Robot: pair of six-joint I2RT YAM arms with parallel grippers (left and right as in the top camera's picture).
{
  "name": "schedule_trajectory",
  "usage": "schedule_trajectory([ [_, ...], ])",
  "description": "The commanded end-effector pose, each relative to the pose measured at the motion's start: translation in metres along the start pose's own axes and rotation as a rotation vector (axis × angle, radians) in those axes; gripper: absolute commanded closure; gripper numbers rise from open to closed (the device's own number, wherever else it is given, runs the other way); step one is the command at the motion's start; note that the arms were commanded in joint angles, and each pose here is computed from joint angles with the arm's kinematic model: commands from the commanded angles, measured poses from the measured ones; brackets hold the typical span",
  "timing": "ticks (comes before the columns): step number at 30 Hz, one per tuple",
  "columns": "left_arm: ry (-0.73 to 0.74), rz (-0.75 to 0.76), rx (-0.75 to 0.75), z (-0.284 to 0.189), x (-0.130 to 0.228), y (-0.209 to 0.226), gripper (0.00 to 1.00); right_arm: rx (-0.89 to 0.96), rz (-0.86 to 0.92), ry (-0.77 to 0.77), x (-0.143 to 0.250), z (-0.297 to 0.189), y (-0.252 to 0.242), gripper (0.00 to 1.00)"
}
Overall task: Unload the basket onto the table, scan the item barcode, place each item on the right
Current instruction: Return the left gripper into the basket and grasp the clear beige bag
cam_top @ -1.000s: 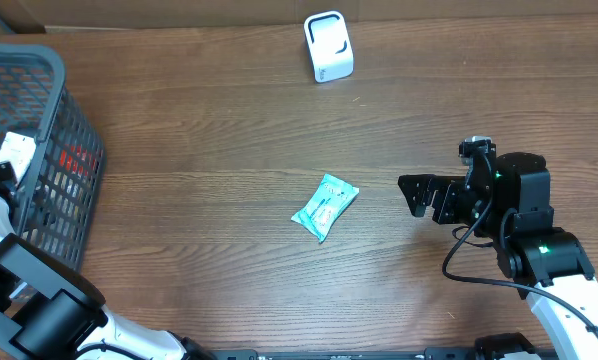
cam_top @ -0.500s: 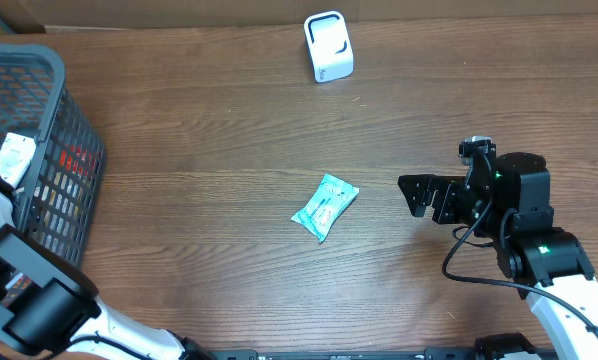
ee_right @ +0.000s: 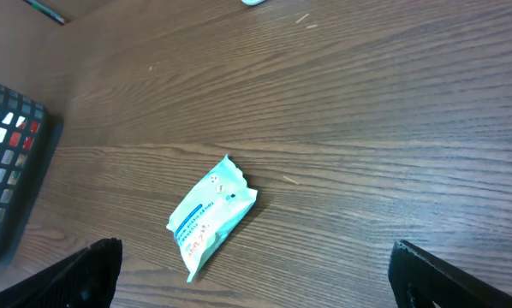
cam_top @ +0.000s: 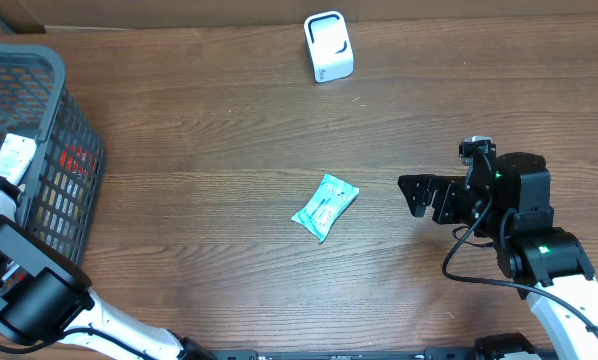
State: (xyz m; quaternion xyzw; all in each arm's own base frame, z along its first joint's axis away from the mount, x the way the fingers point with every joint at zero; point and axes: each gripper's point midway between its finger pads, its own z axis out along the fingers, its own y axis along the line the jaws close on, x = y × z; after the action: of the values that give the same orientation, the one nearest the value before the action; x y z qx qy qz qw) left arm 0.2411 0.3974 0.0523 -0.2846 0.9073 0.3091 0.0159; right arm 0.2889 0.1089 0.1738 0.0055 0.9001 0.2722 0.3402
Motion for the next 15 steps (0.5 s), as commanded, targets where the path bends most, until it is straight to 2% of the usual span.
schedule_trajectory([
  [1,0.008,-0.076,0.009,0.002,-0.001,-0.010,0.96,-0.010,-0.012,-0.030,-0.011,-0.005,0.005,0.00],
  [6,-0.080,-0.113,0.194,-0.030,-0.024,-0.030,0.96,-0.010,-0.012,-0.030,-0.011,-0.005,0.005,0.00],
  [10,-0.201,-0.214,0.330,-0.089,-0.059,-0.022,0.96,-0.010,-0.012,-0.030,-0.011,-0.005,0.005,0.00],
  [15,-0.397,-0.285,0.509,-0.187,-0.095,0.004,0.96,-0.010,-0.012,-0.030,-0.011,-0.005,0.005,0.00],
])
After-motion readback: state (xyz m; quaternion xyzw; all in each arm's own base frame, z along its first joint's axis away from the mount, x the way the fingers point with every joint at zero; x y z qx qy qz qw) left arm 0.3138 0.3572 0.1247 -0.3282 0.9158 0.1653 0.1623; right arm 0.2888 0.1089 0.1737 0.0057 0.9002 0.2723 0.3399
